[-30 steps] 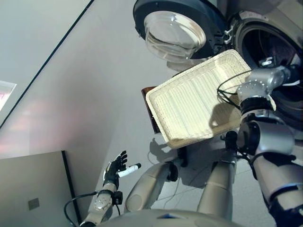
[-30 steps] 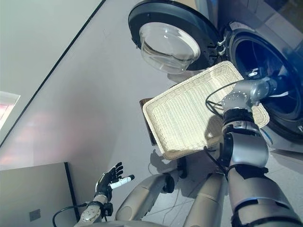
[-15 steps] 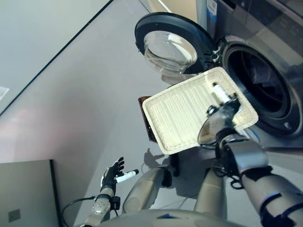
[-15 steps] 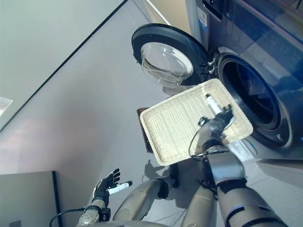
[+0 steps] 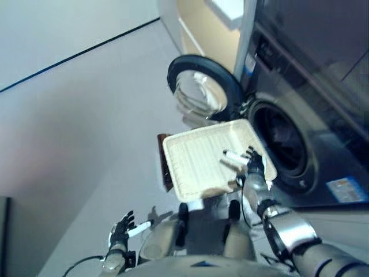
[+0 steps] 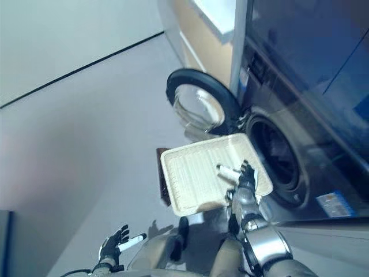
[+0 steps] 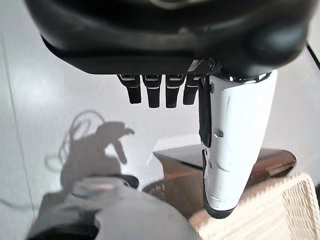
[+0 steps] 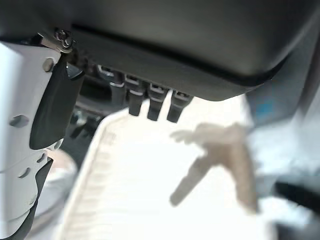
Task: Pick up the clothes and place them into the washing machine
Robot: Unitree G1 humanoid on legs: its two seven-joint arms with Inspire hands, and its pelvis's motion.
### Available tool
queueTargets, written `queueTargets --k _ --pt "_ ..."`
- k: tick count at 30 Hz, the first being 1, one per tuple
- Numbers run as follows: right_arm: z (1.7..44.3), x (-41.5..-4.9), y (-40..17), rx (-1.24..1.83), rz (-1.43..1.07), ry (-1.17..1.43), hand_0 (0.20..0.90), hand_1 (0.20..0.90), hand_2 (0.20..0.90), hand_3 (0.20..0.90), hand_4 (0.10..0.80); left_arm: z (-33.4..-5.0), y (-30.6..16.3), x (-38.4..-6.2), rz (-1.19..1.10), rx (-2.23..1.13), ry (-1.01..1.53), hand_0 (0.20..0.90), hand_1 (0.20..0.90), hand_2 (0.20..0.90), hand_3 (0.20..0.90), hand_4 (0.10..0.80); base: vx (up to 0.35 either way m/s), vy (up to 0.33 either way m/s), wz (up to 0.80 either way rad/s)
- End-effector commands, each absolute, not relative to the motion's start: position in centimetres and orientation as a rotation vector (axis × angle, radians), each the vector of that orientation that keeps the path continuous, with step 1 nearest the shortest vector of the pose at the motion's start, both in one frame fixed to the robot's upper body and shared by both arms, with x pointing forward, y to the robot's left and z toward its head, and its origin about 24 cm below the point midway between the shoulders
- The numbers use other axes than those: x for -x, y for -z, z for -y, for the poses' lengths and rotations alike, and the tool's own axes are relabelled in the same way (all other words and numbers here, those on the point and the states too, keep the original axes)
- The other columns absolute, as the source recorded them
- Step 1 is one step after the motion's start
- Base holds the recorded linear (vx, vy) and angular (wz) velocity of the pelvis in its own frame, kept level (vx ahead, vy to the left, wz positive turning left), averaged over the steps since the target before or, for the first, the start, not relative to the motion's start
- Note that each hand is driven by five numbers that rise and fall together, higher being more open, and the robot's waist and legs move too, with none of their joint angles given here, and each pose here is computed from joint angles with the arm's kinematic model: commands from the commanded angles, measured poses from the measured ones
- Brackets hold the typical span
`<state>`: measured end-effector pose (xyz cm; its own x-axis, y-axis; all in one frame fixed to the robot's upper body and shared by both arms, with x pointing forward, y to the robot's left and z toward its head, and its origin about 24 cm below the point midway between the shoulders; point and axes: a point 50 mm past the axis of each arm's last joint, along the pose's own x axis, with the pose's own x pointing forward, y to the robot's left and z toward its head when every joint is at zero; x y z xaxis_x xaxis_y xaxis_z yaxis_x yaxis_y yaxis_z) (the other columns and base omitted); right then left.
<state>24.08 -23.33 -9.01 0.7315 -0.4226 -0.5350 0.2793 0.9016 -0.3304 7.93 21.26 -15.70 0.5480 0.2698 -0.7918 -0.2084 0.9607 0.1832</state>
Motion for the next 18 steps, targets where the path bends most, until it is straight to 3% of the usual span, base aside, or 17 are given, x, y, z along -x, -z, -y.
queueTargets --k 1,2,5,10,12,18 --pt "23.7 -22.8 9.3 0.477 -0.614 0.211 0.9 0.9 0.9 0.9 0.8 -22.2 15.9 -7.5 -0.99 -0.132 -0.256 0.9 0.9 0.9 0.9 0.8 0.057 -0.03 0.05" --pt "23.7 -22.7 9.3 0.477 -0.615 0.211 0.9 0.9 0.9 0.9 0.8 -22.2 15.9 -7.4 -0.991 -0.133 -0.255 0.9 0.9 0.9 0.9 0.8 0.032 -0.027 -0.11" --pt "25.5 -15.7 12.8 0.476 -0.842 0.247 0.9 0.9 0.9 0.9 0.8 -22.6 16.4 -5.6 -1.09 -0.174 -0.226 0.9 0.9 0.9 0.9 0.8 0.074 -0.045 -0.06" --pt "25.6 -10.9 14.7 0.464 -1.007 0.249 0.9 0.9 0.9 0.9 0.8 -22.6 16.6 -4.7 -1.142 -0.185 -0.203 0.9 0.9 0.9 0.9 0.8 0.02 -0.02 0.01" --pt "25.3 -6.8 15.8 0.455 -1.138 0.254 0.9 0.9 0.9 0.9 0.8 -22.4 16.8 -3.8 -1.183 -0.197 -0.169 0.9 0.9 0.9 0.9 0.8 0.0 0.0 0.0" --pt "25.7 -1.7 16.4 0.418 -1.342 0.313 0.9 0.9 0.9 0.9 0.8 -21.3 17.1 -3.7 -1.215 -0.232 -0.069 0.9 0.9 0.9 0.9 0.8 0.022 -0.014 -0.01"
